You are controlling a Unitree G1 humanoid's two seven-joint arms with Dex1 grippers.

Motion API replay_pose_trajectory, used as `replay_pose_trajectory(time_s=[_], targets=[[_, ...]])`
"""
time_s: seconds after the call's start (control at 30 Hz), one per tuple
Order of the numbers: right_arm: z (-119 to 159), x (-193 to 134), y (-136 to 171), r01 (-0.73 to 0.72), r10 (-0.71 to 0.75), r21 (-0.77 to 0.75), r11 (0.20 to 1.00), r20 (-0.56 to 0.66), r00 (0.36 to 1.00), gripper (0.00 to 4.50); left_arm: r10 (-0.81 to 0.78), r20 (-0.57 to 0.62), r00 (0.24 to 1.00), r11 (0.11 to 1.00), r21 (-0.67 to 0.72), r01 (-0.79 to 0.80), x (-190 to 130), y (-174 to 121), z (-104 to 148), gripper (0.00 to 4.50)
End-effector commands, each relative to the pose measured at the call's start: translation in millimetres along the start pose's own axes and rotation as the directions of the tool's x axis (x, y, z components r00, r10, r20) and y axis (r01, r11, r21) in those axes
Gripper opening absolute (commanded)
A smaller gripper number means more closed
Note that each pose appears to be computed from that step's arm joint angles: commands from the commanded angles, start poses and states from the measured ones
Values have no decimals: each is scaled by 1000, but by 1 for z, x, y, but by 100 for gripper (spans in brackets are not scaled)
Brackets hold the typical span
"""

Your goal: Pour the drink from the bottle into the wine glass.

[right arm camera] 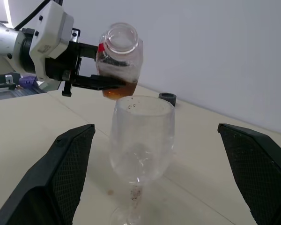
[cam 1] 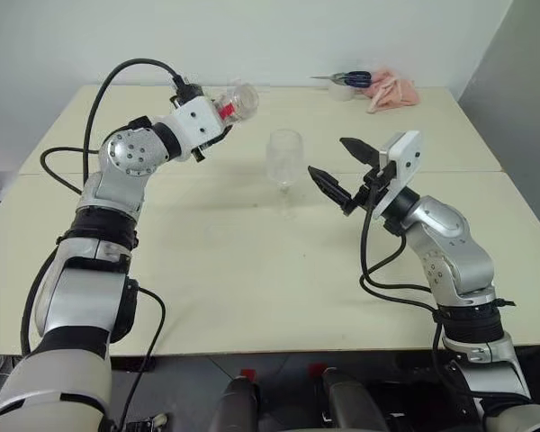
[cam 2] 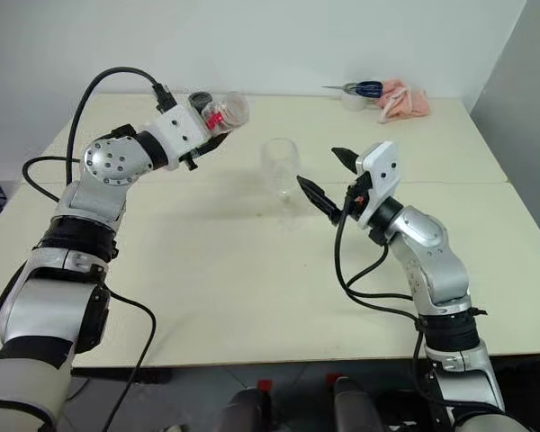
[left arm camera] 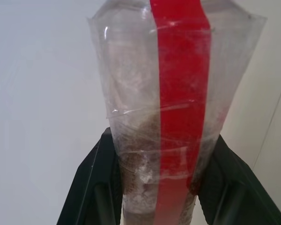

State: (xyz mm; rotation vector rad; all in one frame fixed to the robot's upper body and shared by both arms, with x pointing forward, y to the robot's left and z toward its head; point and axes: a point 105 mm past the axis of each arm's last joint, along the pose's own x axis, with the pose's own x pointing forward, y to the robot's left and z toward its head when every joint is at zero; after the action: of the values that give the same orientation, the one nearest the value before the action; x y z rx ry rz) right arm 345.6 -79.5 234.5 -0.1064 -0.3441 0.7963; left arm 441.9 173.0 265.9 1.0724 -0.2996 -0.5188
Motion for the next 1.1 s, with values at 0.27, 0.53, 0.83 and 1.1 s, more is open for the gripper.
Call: replay_pose_trajectory(time_s=[0.27, 0.53, 0.83, 1.1], targets=[[13, -4, 2, 34, -33, -24, 999, 60, 998, 450, 18, 74, 997, 992, 122, -28, 12, 22, 30, 168], [13, -7, 4, 44, -42, -26, 999, 60, 997, 450, -7, 90, 996, 981, 193, -11, 20, 20, 39, 168], [15, -8, 7, 44, -44, -7, 999, 72, 996, 450, -10, 83, 996, 950, 312, -16, 20, 25, 44, 168], [16, -8, 6, 47, -46, -5, 999, 76, 996, 450, 1, 79, 997, 908, 418, -34, 21, 29, 49, 168]])
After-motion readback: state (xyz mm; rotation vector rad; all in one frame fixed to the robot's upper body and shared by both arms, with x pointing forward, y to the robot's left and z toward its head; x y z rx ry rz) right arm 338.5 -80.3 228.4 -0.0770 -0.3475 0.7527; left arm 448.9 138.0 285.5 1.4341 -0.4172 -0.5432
